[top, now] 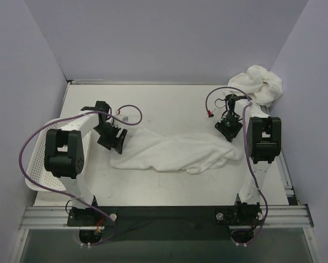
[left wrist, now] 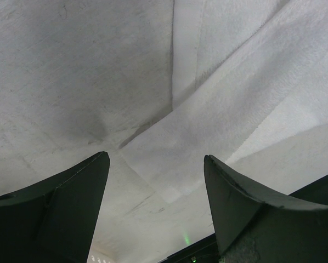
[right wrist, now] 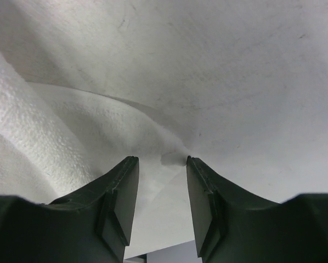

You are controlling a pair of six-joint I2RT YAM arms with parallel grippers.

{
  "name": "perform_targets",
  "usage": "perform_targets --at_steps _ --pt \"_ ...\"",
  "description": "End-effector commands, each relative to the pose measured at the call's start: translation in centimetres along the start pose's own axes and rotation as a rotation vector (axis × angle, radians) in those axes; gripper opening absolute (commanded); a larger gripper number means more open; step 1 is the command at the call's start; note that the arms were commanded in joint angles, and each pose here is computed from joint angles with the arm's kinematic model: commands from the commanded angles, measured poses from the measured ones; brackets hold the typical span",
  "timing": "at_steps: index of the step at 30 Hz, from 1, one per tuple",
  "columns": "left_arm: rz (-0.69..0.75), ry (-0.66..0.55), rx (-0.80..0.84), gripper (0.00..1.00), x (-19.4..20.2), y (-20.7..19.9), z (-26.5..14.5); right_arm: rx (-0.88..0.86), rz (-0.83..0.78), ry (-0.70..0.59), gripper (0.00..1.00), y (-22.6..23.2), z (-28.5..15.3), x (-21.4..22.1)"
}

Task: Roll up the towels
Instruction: Flatten the towel

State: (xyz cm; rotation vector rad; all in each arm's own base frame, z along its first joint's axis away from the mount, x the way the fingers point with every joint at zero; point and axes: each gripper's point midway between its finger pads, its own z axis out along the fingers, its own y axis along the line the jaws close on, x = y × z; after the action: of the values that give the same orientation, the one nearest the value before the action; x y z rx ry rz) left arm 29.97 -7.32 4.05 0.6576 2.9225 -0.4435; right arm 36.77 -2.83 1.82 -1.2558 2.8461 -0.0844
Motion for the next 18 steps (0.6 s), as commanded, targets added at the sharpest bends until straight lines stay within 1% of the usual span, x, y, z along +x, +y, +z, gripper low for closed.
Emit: perform_targets --at_steps 1,2,4,5,6,7,8,11,12,13,16,17,18 --pt "0.000 -0.019 0.020 0.81 -0.8 0.0 -0.4 -0.094 -0.035 0.061 0.37 2.2 0.9 1.2" --pt "-0.001 -0.017 0.020 0.80 -0.8 0.0 -0.3 -0.098 -0.035 0.069 0.30 2.3 1.1 1.3" --pt "-0.005 -0.004 0.014 0.80 -0.6 0.2 0.1 -0.104 -0.036 0.085 0.21 2.3 1.4 1.6" --pt "-0.007 0.000 0.013 0.80 -0.4 0.2 0.3 -0.106 -0.036 0.087 0.11 2.4 1.4 1.7" --pt "-0.001 0.006 0.013 0.78 -0.3 0.3 0.6 -0.108 -0.032 0.089 0.04 2.5 1.4 1.8" --pt "-0.001 0.015 -0.003 0.76 -0.1 0.5 0.9 -0.107 -0.028 0.092 0.00 2.4 1.4 2.0" --pt "-0.001 0.027 -0.059 0.75 0.2 1.4 1.2 -0.103 -0.023 0.086 0.00 2.3 1.3 1.9" --pt "0.014 0.034 -0.120 0.70 0.5 2.4 1.8 -0.102 -0.001 0.065 0.00 2.2 0.8 2.0" --pt "0.014 0.044 -0.120 0.68 0.9 2.4 2.1 -0.099 0.007 0.056 0.00 2.1 0.5 2.0" --pt "0.017 0.047 -0.121 0.62 1.0 2.4 2.3 -0.098 0.015 0.052 0.00 2.0 0.4 2.1" --pt "0.001 0.061 -0.102 0.54 1.4 2.1 2.8 -0.091 0.025 0.031 0.00 2.1 -0.4 1.9" --pt "-0.003 0.059 -0.096 0.42 1.4 2.0 2.9 -0.090 0.028 0.025 0.00 2.1 -0.6 1.9" --pt "-0.011 0.057 -0.081 0.36 1.4 1.7 3.1 -0.085 0.032 0.010 0.00 2.1 -1.0 1.7"
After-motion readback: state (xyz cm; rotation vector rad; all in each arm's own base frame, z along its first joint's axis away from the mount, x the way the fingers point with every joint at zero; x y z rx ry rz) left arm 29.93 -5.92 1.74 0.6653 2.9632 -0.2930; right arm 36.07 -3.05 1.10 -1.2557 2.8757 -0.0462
